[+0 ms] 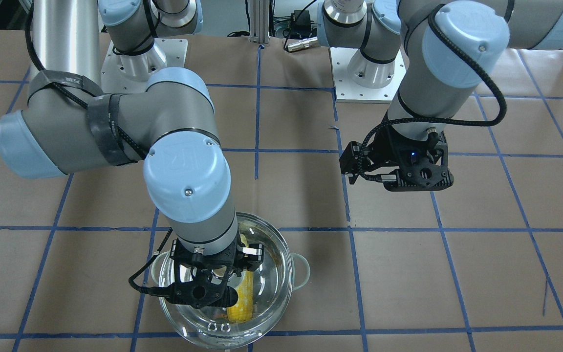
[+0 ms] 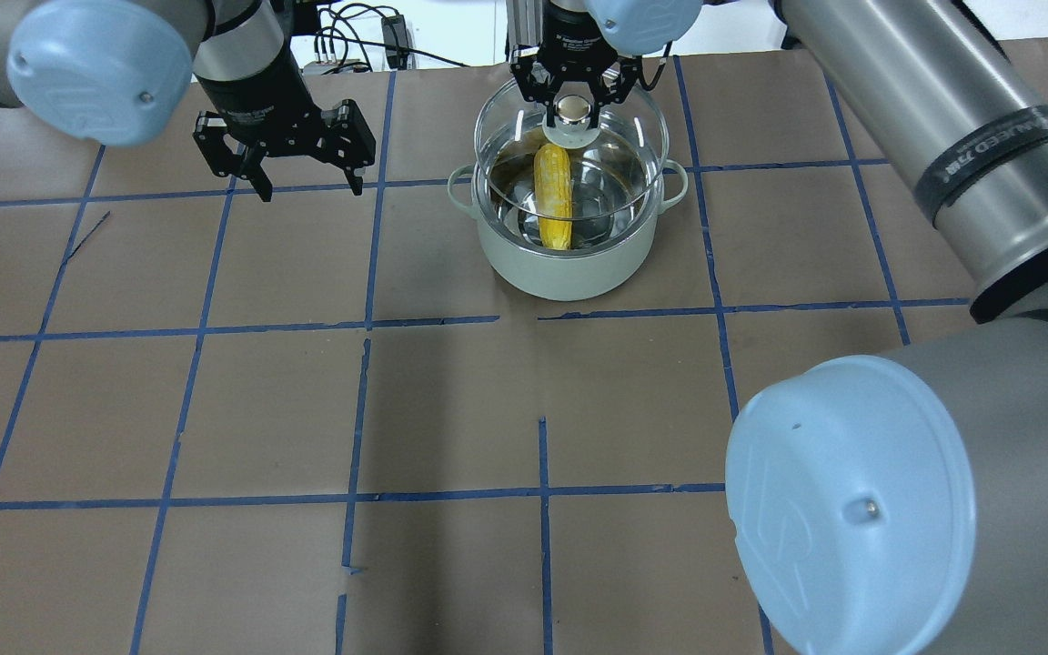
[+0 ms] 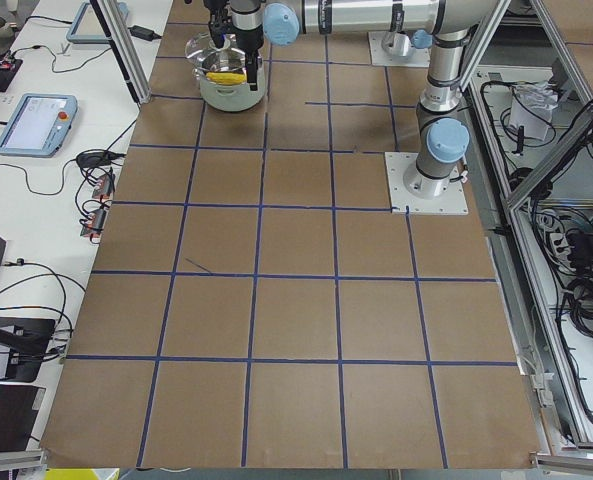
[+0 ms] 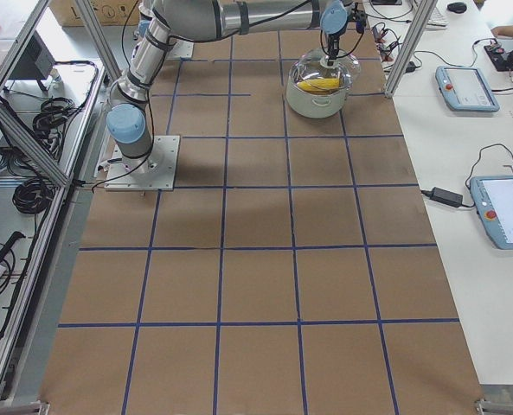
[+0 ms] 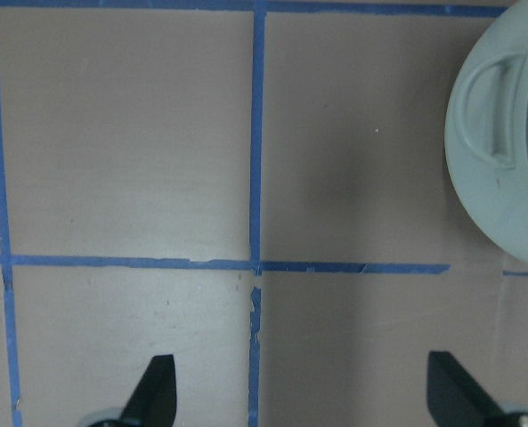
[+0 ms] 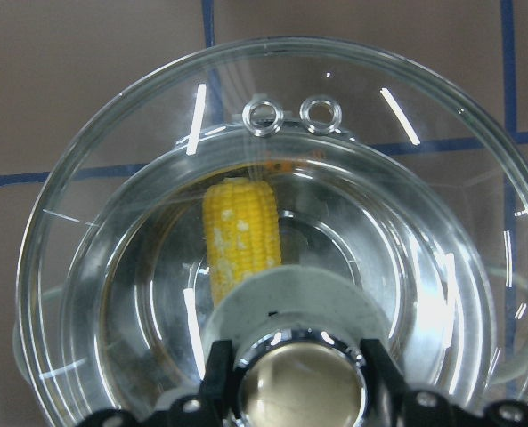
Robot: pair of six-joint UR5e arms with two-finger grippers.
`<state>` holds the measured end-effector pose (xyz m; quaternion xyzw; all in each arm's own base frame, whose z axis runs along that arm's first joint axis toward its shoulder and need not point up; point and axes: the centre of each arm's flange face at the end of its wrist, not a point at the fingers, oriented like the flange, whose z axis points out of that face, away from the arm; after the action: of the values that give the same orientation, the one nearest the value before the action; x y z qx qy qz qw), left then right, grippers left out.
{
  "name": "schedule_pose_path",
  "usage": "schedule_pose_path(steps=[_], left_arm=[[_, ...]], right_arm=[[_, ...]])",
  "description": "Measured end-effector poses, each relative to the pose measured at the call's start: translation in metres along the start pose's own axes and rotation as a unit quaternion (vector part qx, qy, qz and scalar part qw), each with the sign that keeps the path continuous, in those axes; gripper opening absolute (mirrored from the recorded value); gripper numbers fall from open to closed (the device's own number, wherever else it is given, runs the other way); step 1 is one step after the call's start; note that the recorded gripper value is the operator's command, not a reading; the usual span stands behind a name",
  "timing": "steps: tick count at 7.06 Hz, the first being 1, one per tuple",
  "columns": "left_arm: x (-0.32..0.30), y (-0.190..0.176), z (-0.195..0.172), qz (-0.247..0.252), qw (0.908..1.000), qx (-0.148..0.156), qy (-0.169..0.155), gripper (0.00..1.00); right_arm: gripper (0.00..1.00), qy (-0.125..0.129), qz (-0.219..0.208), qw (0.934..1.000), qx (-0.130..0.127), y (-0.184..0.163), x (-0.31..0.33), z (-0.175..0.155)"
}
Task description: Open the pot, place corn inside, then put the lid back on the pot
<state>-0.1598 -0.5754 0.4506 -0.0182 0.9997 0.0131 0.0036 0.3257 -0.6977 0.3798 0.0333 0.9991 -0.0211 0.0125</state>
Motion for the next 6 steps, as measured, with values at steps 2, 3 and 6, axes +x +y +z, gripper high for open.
schedule_pose_path(steps=[2,3,6], left_arm=[[0.002,0.004,-0.014,0.004,1.0,-0.009,0.0,1.0],[0.002,0.008,-0.016,0.006,0.9999,-0.014,0.0,1.0],[0.002,0.014,-0.021,0.008,0.9999,-0.014,0.0,1.0]], right_arm=[[0.08,0.004,-0.01,0.9998,-0.014,0.009,-0.013,0.017],[0.08,0.004,-0.013,0.9998,-0.014,0.01,-0.012,0.019],[0.08,0.006,-0.014,0.9998,-0.014,0.008,-0.004,0.016]])
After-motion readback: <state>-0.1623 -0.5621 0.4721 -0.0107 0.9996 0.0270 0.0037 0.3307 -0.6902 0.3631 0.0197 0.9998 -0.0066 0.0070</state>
